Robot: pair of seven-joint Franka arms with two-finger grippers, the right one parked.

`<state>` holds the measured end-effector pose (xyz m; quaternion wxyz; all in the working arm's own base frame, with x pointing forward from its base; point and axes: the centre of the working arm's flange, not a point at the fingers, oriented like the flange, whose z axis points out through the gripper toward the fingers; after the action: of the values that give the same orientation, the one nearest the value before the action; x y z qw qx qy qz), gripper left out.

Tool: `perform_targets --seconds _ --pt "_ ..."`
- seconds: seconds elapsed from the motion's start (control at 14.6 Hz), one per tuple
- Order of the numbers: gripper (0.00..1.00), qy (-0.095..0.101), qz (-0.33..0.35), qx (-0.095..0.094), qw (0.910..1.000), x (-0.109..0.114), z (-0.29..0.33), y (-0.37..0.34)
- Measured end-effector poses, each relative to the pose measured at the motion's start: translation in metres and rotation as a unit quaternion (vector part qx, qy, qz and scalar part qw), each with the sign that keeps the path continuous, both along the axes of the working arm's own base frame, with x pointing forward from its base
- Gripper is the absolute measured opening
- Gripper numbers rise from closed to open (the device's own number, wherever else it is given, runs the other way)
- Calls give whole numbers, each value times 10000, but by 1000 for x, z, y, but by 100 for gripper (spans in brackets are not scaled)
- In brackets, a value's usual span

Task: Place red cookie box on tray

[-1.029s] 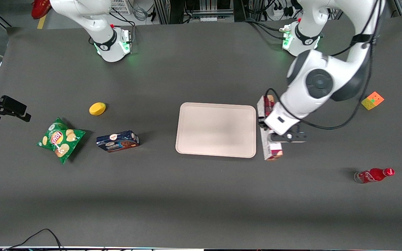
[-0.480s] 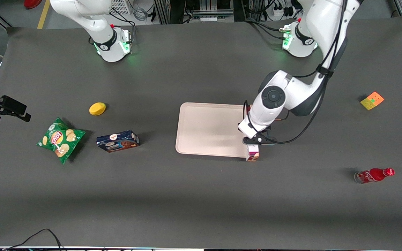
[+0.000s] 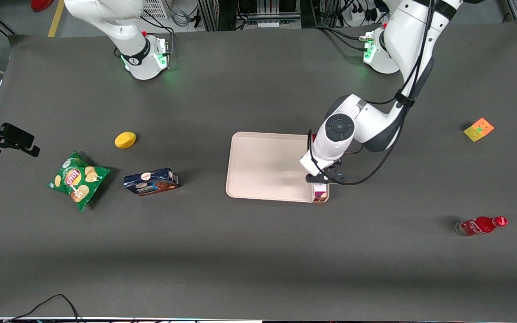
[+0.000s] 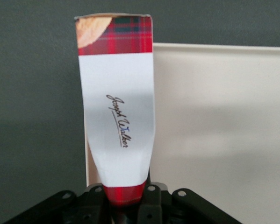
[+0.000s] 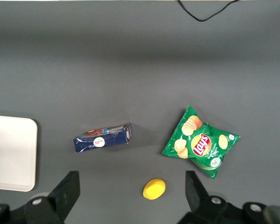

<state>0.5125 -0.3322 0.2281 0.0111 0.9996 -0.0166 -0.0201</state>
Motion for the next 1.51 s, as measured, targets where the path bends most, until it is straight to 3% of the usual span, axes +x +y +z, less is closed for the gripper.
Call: perform_targets --seconds 0.55,1.1,1.3,1.51 --pt "24 11 -23 6 10000 -6 -6 0" --pt "100 -128 13 -71 9999 2 2 0" --pt "100 -325 197 -98 9992 24 34 11" --pt "100 -333 450 6 9984 55 98 34"
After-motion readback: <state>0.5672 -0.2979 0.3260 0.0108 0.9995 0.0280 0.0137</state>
